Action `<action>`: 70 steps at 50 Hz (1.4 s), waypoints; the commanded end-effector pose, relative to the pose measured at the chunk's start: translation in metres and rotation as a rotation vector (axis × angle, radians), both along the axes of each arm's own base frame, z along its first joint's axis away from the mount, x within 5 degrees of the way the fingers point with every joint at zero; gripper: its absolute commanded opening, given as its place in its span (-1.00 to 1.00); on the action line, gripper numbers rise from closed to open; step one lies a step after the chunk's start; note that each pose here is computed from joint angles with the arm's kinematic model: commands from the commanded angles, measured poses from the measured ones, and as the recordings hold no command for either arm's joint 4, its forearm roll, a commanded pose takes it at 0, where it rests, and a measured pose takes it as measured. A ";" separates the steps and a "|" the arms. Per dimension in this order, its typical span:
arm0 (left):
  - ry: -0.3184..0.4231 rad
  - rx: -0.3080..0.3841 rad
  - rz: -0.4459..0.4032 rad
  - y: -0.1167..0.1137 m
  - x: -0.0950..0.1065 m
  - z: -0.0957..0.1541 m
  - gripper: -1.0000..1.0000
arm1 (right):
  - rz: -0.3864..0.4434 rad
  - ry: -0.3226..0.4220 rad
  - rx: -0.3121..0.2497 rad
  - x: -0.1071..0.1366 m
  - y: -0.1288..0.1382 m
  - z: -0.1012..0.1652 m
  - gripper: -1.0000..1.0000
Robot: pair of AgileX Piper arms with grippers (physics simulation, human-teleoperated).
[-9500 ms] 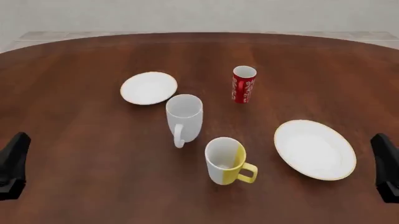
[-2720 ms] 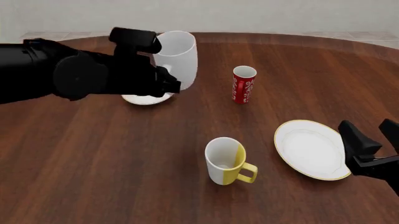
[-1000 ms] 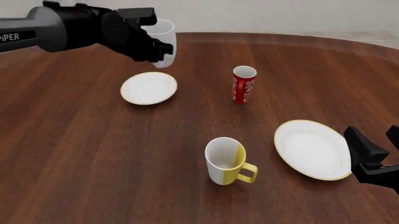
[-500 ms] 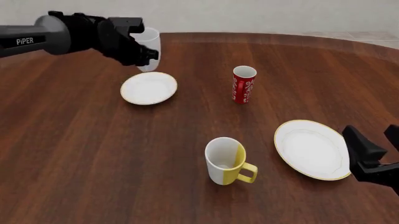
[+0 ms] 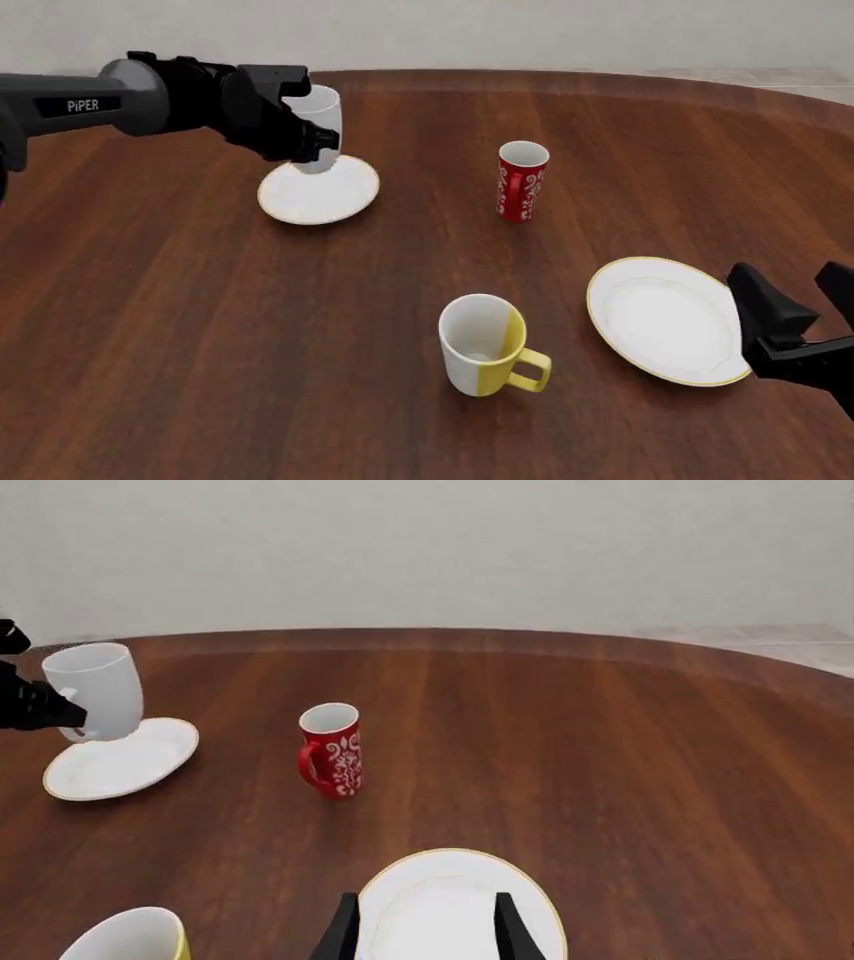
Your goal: Put the white mug on the left plate.
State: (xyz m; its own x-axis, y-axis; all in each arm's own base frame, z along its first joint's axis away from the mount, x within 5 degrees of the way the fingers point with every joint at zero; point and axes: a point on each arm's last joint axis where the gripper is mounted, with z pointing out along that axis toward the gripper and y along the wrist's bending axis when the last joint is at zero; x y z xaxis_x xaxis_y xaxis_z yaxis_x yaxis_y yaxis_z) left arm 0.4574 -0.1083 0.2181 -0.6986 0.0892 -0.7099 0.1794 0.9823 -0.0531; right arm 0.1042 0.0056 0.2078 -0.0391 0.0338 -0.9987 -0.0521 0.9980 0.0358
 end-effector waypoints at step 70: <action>0.063 -0.005 0.013 -0.007 0.012 -0.040 -1.00 | -0.013 0.005 0.007 0.017 -0.001 -0.005 1.00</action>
State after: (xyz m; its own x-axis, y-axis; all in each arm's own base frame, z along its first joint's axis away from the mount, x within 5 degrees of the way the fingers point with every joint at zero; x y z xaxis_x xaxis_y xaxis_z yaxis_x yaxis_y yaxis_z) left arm 0.4697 -0.1146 0.1780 -0.7436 0.0759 -0.6643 0.1619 0.9844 -0.0688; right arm 0.1188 0.0047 0.2039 -0.0439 0.0417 -0.9982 -0.0373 0.9984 0.0433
